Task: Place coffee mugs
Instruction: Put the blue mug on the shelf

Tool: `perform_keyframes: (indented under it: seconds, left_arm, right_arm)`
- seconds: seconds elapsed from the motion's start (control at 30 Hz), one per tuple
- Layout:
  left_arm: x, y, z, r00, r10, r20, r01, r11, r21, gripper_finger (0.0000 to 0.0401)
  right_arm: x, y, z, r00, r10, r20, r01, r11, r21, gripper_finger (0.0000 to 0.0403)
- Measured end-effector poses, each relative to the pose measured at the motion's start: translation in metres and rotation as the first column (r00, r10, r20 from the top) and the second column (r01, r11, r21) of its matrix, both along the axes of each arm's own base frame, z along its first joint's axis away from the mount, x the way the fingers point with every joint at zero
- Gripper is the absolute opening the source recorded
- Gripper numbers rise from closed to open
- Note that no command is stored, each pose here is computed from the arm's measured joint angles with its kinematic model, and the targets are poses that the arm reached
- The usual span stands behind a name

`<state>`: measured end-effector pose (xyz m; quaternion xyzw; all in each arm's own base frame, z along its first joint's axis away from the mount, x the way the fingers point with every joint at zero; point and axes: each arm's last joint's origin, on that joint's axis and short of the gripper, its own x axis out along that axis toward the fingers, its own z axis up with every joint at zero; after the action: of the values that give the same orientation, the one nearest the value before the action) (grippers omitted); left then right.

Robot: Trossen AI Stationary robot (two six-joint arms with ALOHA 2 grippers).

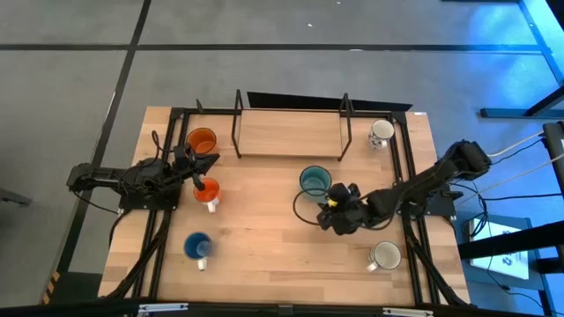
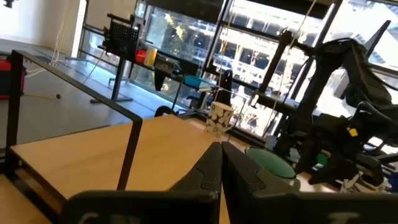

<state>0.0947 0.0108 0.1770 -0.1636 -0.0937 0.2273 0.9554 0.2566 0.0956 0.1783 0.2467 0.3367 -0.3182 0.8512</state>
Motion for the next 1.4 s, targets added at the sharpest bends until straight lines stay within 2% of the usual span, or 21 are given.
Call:
perform_keyframes:
  seconds: [0.17,0.4,0.63,0.83,0.93,1.07,1.23,1.4]
  left_arm:
    - [0.000,0.000,0.000,1.000,-0.007,0.004,0.007,1.000,0.001,0.0000]
    - [0.000,0.000,0.000,1.000,-0.015,0.006,0.015,1.000,0.000,0.0000]
    - [0.000,0.000,0.001,1.000,-0.015,0.007,0.015,1.000,-0.001,0.0000]
    - [0.000,0.000,0.001,1.000,-0.015,0.007,0.015,1.000,-0.001,0.0000]
    - [0.000,0.000,0.000,1.000,-0.015,0.006,0.015,1.000,-0.001,0.0000]
    - [0.000,0.000,0.000,1.000,-0.017,0.009,0.017,1.000,-0.005,0.0000]
    - [0.000,0.000,0.000,1.000,-0.019,0.013,0.019,1.000,-0.012,0.0000]
    - [0.000,0.000,0.000,1.000,-0.023,0.022,0.023,0.999,-0.030,0.0000]
  right_arm:
    - [0.000,-0.001,-0.005,0.999,-0.041,-0.025,0.040,0.997,-0.069,0.0182]
    - [-0.007,-0.005,-0.004,0.997,-0.043,-0.070,0.035,0.993,-0.110,0.0182]
    - [-0.019,-0.009,0.017,0.993,0.058,-0.100,-0.066,0.994,-0.083,0.0182]
    - [-0.037,-0.026,0.025,0.960,0.153,-0.234,-0.180,0.979,-0.096,0.0182]
    - [-0.039,-0.042,0.018,0.929,0.262,-0.263,-0.279,0.960,-0.027,0.0182]
    - [-0.037,-0.068,0.007,0.895,0.394,-0.208,-0.389,0.919,0.063,0.0182]
    - [-0.035,-0.090,-0.001,0.855,0.481,-0.195,-0.485,0.874,0.033,0.0182]
    - [-0.034,-0.098,-0.007,0.823,0.549,-0.150,-0.555,0.832,-0.001,0.0182]
